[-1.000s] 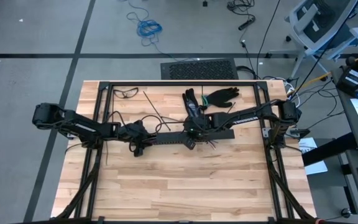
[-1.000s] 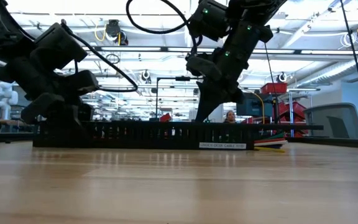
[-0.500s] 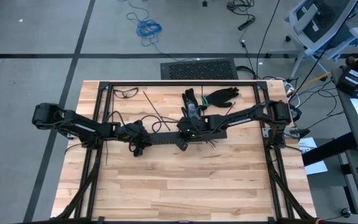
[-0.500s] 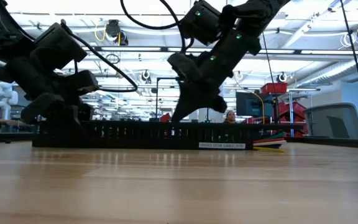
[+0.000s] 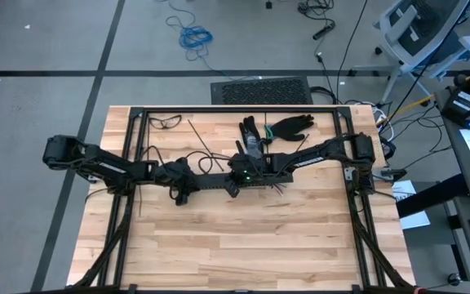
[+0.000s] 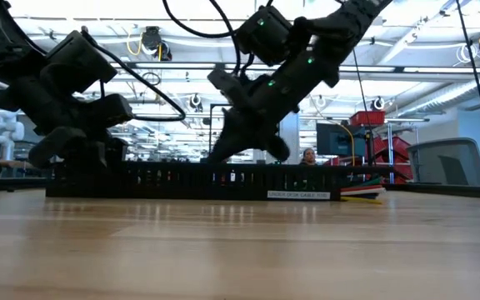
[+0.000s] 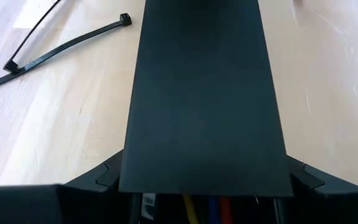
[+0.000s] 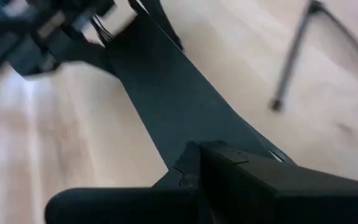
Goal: Ziptie cables
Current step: Close the black cable duct
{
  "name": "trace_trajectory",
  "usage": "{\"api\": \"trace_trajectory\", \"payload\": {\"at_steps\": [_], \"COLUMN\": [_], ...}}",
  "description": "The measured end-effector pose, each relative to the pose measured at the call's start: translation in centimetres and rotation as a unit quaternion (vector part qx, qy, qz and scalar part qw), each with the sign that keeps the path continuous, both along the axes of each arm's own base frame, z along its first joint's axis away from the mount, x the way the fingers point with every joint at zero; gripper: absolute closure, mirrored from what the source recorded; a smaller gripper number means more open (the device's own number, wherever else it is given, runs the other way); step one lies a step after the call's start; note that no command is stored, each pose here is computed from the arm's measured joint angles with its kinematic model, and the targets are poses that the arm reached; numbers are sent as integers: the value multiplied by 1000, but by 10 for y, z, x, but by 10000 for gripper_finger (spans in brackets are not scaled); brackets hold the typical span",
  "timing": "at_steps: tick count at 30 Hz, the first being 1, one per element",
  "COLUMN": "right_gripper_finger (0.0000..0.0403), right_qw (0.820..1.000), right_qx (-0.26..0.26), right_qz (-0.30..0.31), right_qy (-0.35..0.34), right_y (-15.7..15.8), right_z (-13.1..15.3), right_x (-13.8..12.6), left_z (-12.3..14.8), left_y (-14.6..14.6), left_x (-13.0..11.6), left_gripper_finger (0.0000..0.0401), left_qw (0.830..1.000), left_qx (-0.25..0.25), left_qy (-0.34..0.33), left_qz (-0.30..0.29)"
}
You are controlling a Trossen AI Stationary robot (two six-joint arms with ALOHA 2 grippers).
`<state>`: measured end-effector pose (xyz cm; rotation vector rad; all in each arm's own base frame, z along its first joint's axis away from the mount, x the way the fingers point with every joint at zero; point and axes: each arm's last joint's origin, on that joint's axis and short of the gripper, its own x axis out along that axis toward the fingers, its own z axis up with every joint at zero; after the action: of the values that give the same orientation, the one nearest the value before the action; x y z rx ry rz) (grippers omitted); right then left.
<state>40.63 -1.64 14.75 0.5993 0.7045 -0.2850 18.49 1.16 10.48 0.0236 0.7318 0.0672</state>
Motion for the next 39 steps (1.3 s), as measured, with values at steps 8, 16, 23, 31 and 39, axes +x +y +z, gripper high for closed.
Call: {"api": "trace_trajectory", "payload": {"at_steps": [8,16,23,31,39], "right_gripper_finger": [403,403,403,403,403], "right_qw": [999,996,996,996,996], "right_qx": [20,5,13,15,14], "right_qz": [0,11,5,4,5], "right_qy": [-38,-86,-90,-91,-91], "right_y": [1,1,1,1,1], "right_z": [-13,8,10,11,11], "right_x": [11,11,11,11,11], "left_z": [1,6,5,3,7], "left_y": [0,1,1,0,0], "left_x": [1,5,4,4,8], "left_gripper_finger": [151,150,150,145,69], "left_qw": [1000,1000,1000,1000,1000], "left_qx": [2,3,2,-1,-1], "left_qy": [-1,-23,-16,-14,-17], "left_qz": [-1,3,5,-5,0]}}
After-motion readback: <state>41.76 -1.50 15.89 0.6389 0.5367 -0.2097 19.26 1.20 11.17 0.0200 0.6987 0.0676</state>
